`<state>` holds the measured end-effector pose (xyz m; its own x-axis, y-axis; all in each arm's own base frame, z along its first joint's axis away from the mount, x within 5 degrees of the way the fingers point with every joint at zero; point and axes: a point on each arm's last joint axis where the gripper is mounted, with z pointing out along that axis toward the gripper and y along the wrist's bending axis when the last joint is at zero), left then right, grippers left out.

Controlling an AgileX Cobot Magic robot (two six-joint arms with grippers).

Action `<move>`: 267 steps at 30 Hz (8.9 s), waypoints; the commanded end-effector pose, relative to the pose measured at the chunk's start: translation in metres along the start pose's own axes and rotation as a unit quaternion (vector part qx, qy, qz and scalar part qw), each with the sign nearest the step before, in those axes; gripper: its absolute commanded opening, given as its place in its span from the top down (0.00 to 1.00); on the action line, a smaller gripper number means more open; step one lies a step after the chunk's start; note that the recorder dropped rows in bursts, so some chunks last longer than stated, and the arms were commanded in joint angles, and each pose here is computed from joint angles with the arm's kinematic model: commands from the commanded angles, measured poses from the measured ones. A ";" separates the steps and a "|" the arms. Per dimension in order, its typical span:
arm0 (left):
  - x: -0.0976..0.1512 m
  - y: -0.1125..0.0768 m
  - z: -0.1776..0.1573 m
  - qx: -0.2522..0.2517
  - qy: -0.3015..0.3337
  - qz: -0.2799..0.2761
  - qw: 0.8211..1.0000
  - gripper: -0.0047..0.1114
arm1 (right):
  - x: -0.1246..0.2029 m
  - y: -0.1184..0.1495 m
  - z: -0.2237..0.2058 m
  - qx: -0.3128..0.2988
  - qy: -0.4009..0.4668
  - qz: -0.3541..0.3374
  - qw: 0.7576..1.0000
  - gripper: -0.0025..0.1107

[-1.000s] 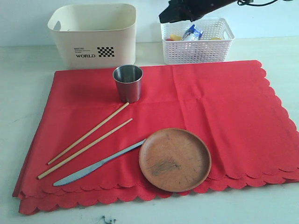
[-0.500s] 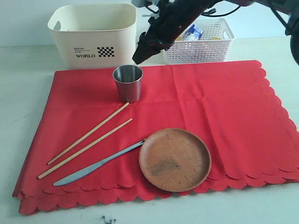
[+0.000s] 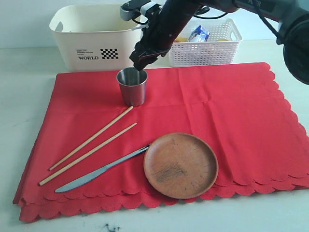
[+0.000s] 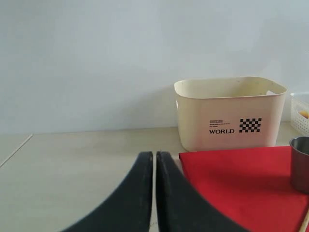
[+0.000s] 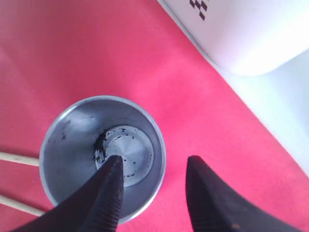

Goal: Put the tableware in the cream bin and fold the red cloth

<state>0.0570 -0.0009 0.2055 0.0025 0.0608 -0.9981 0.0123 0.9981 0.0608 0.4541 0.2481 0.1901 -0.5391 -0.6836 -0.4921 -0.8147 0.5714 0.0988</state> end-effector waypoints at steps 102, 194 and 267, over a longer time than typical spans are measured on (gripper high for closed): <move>0.000 0.000 -0.001 0.002 -0.003 -0.004 1.000 0.92 | -0.062 0.025 -0.107 -0.014 -0.297 0.094 0.950 0.98; 0.000 0.000 -0.001 0.002 -0.003 -0.004 1.000 0.92 | -0.082 0.082 -0.079 -0.043 -0.313 0.133 0.939 0.48; 0.000 0.000 -0.001 0.002 -0.003 -0.004 1.000 0.92 | 0.006 -0.010 -0.128 0.246 -0.271 0.097 0.926 0.98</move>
<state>0.0570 -0.0009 0.2055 0.0025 0.0608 -0.9981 0.0123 0.9981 0.0608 0.4172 0.1881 0.2970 -0.4386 -0.3744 -0.8170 -0.4917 0.8609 -0.1306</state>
